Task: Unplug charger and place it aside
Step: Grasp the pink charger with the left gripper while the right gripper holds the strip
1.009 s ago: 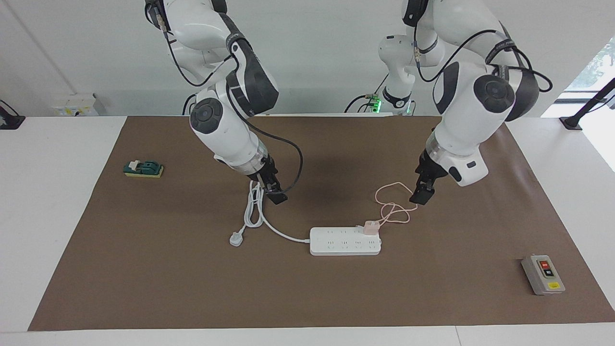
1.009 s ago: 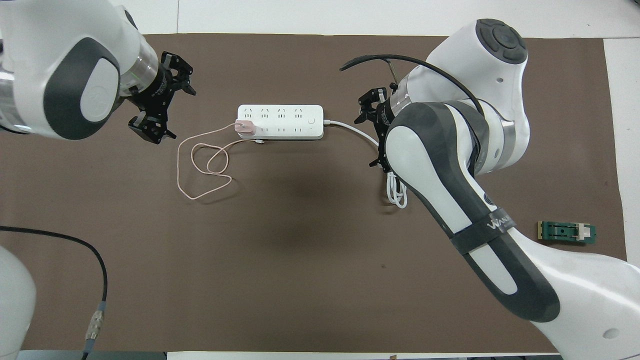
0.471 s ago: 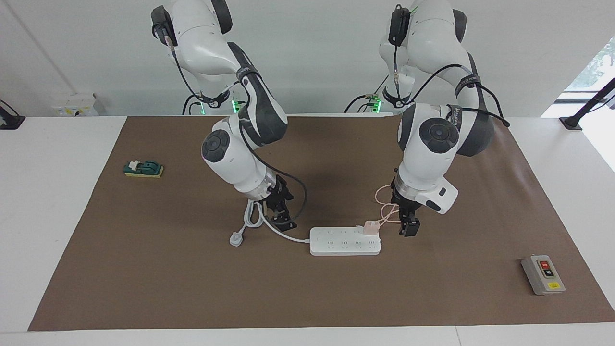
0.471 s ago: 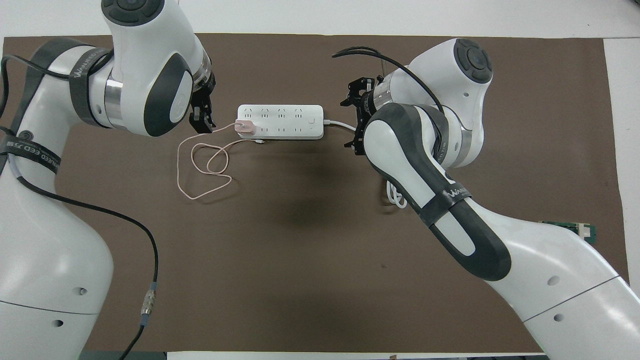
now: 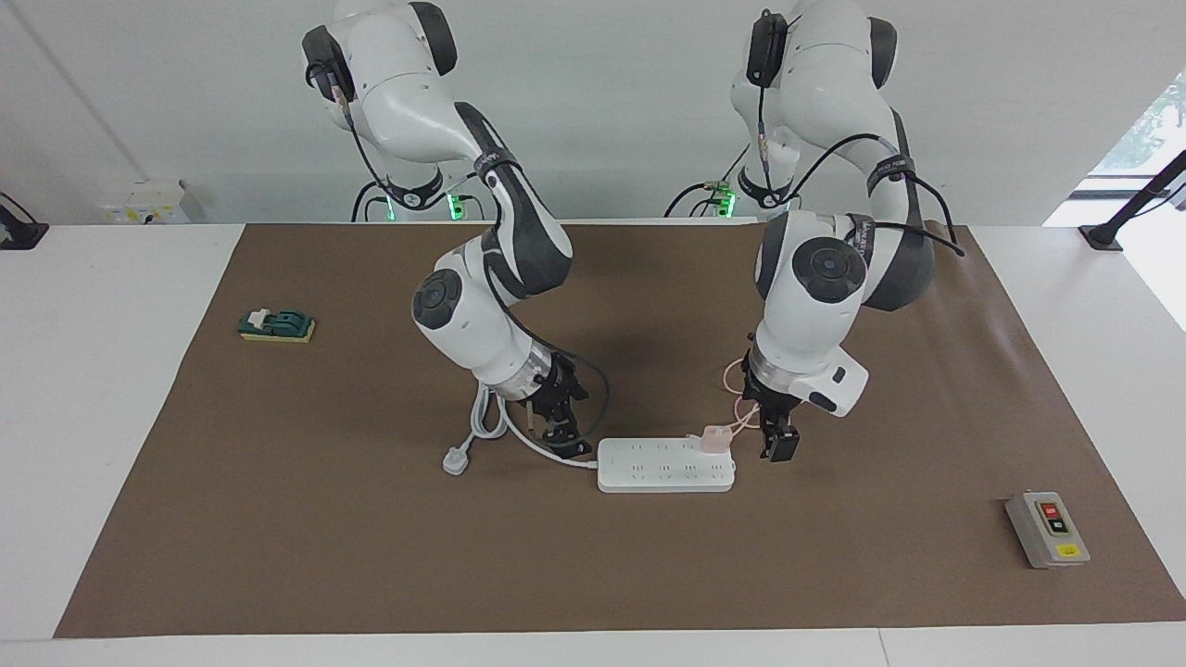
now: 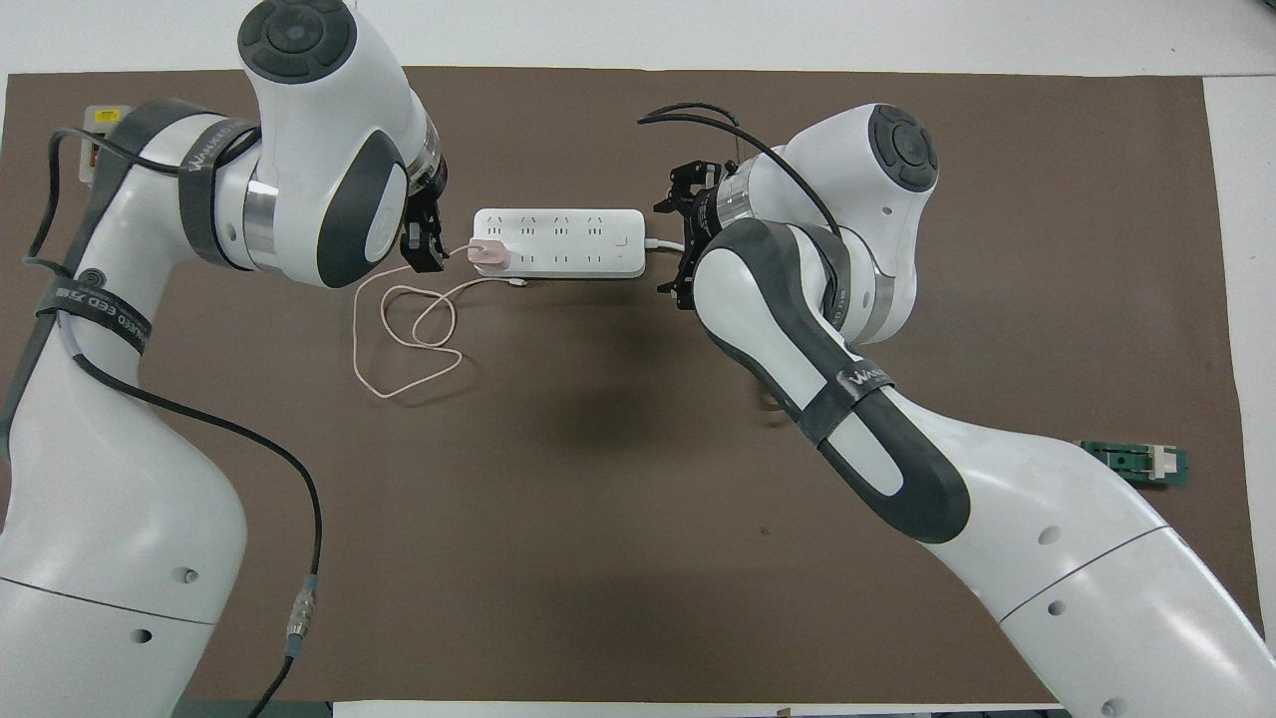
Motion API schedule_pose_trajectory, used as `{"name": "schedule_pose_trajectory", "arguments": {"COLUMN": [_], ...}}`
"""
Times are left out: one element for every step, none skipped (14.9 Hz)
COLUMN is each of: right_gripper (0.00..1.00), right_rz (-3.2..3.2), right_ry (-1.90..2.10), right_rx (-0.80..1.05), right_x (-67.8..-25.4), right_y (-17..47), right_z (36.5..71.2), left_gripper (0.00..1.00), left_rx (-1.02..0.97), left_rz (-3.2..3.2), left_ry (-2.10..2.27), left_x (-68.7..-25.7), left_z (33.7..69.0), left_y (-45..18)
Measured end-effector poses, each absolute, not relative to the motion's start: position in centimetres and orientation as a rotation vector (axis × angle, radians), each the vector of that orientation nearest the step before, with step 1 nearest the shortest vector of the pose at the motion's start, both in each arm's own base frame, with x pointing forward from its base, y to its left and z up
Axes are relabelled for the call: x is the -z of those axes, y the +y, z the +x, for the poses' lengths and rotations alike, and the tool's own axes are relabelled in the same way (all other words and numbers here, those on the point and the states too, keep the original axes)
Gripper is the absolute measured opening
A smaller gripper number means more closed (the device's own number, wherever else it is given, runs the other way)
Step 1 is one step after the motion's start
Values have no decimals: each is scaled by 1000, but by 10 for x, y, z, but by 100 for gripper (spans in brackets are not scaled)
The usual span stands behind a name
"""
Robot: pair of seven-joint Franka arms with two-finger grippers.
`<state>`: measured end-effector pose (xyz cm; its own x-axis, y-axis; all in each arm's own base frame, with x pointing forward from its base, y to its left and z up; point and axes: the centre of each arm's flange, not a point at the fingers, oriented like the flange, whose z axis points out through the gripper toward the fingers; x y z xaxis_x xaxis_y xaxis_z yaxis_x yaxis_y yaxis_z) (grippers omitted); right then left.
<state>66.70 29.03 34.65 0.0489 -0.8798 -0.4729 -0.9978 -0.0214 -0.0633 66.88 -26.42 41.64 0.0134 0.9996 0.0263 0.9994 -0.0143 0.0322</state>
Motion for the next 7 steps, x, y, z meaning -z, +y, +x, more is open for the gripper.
{"name": "schedule_pose_trajectory", "arguments": {"right_gripper": [100, 100, 100, 100, 100, 100, 100], "right_rz": [-1961, -1966, -1975, -1985, -1988, -1986, -1982], "right_ry": [1892, 1894, 1891, 1885, 1879, 1875, 1872], "right_rx": [-434, -438, -441, -442, -442, -443, -446], "right_x": [-342, -336, -330, -325, -321, -318, -315], "right_y": [290, 290, 290, 290, 290, 291, 294], "right_z": [667, 667, 668, 669, 672, 676, 679], "left_gripper": [100, 100, 100, 100, 100, 100, 100], "left_rx": [-63, -57, -51, -40, -19, 3, 19], "left_rz": [2241, 2257, 2274, 2294, 2317, 2344, 2369], "left_ry": [2193, 2182, 2169, 2151, 2123, 2089, 2057], "left_x": [-413, -410, -407, -405, -404, -403, -402], "left_z": [665, 660, 655, 651, 647, 644, 642], "left_y": [-269, -275, -280, -283, -286, -288, -287]}}
